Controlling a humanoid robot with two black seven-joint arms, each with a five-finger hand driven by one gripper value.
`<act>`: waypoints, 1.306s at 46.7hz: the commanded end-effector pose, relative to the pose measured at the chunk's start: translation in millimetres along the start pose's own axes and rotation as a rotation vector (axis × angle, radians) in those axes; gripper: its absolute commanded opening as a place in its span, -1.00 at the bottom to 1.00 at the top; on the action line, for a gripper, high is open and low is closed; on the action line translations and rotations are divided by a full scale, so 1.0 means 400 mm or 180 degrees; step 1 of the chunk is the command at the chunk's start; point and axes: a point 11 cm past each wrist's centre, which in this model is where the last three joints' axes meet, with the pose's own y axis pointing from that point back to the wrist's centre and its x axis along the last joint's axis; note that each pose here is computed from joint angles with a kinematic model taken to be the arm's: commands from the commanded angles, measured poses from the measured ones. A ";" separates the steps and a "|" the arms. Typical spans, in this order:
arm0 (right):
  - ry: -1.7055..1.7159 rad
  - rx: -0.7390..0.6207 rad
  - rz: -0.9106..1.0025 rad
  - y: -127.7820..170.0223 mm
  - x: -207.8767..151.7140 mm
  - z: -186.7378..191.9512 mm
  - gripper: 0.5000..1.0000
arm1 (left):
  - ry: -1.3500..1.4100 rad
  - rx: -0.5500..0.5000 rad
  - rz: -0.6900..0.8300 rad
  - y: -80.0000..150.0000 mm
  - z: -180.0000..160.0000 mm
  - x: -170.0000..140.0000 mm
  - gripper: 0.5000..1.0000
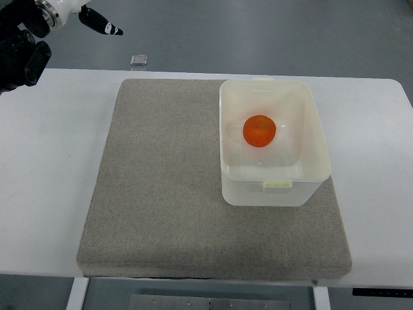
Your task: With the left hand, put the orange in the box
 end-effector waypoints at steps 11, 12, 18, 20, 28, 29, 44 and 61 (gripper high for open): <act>0.0000 0.0002 0.0001 0.000 0.000 0.000 0.70 | 0.0985 0.0184 0.0322 0.027 -0.044 -0.025 0.82; -0.0001 0.0002 -0.0004 0.000 0.000 0.000 0.70 | 0.1048 0.0190 0.0325 0.029 -0.046 -0.026 0.82; 0.0000 0.0002 0.0001 0.000 0.000 0.000 0.70 | 0.1555 0.0432 0.0393 0.040 -0.077 -0.044 0.83; 0.0000 0.0002 0.0001 0.000 0.000 0.000 0.70 | 0.1725 0.0493 0.0465 0.041 -0.083 -0.041 0.83; 0.0000 0.0002 0.0001 0.000 0.000 0.000 0.70 | 0.2181 0.0813 0.0611 0.046 -0.109 -0.048 0.83; 0.0000 -0.0003 0.0001 0.000 0.000 0.000 0.70 | 0.2231 0.0893 0.0602 0.048 -0.115 -0.052 0.83; -0.0001 -0.0003 -0.0004 0.000 0.000 0.000 0.70 | 0.3167 0.1789 0.0450 0.060 -0.144 -0.130 0.78; -0.0001 0.0002 -0.0004 0.000 0.000 0.000 0.70 | 0.4464 0.1659 0.0551 0.065 -0.118 -0.210 0.57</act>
